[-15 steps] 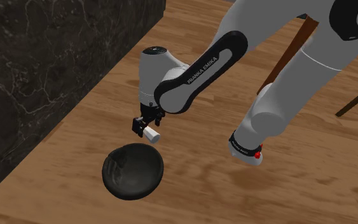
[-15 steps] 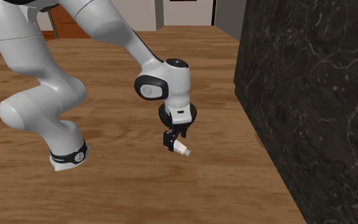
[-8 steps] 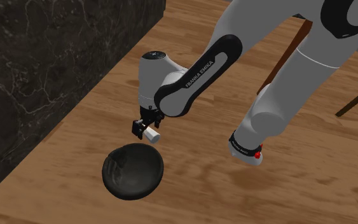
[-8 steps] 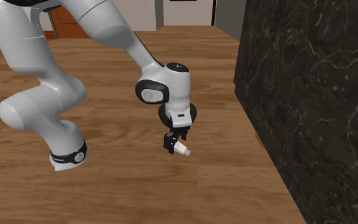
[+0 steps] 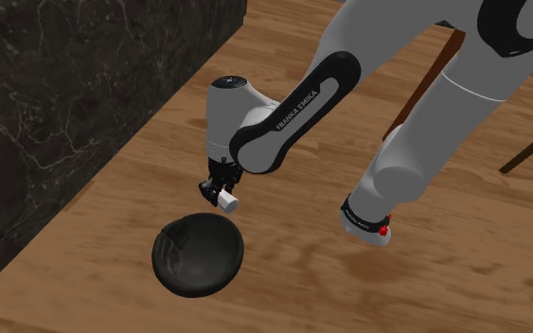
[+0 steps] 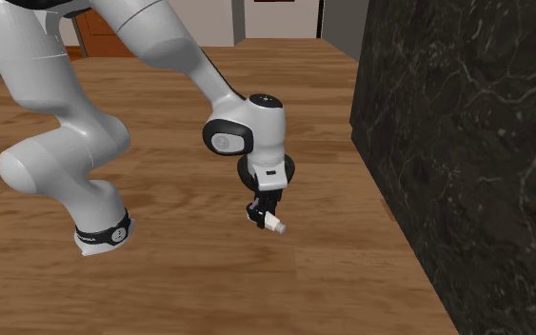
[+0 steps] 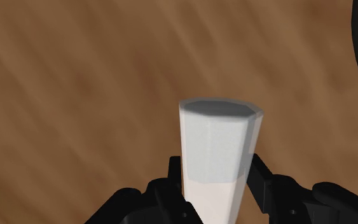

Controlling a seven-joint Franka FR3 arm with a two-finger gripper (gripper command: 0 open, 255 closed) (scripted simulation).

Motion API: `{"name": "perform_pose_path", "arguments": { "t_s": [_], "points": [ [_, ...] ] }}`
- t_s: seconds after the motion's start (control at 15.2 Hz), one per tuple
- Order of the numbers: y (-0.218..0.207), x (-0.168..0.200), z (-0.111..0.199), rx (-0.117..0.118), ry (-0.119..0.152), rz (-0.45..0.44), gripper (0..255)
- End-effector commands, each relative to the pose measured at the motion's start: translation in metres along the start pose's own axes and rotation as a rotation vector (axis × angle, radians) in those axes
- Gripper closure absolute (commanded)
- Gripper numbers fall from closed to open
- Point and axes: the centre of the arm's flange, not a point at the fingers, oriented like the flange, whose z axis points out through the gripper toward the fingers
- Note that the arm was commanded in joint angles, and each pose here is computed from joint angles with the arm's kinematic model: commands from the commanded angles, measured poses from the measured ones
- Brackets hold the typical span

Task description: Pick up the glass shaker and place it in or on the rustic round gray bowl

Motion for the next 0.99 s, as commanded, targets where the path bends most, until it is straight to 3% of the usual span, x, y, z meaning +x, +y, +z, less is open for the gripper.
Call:
{"name": "perform_pose_path", "arguments": {
  "t_s": [0.0, 0.2, 0.92],
  "points": [
    [0.0, 0.0, 0.0, 0.0, 0.0, 0.0, 255],
    [0.0, 0.0, 0.0, 0.0, 0.0, 0.0, 255],
    [-0.003, -0.002, -0.058, 0.0, 0.0, 0.0, 255]
  ]
}}
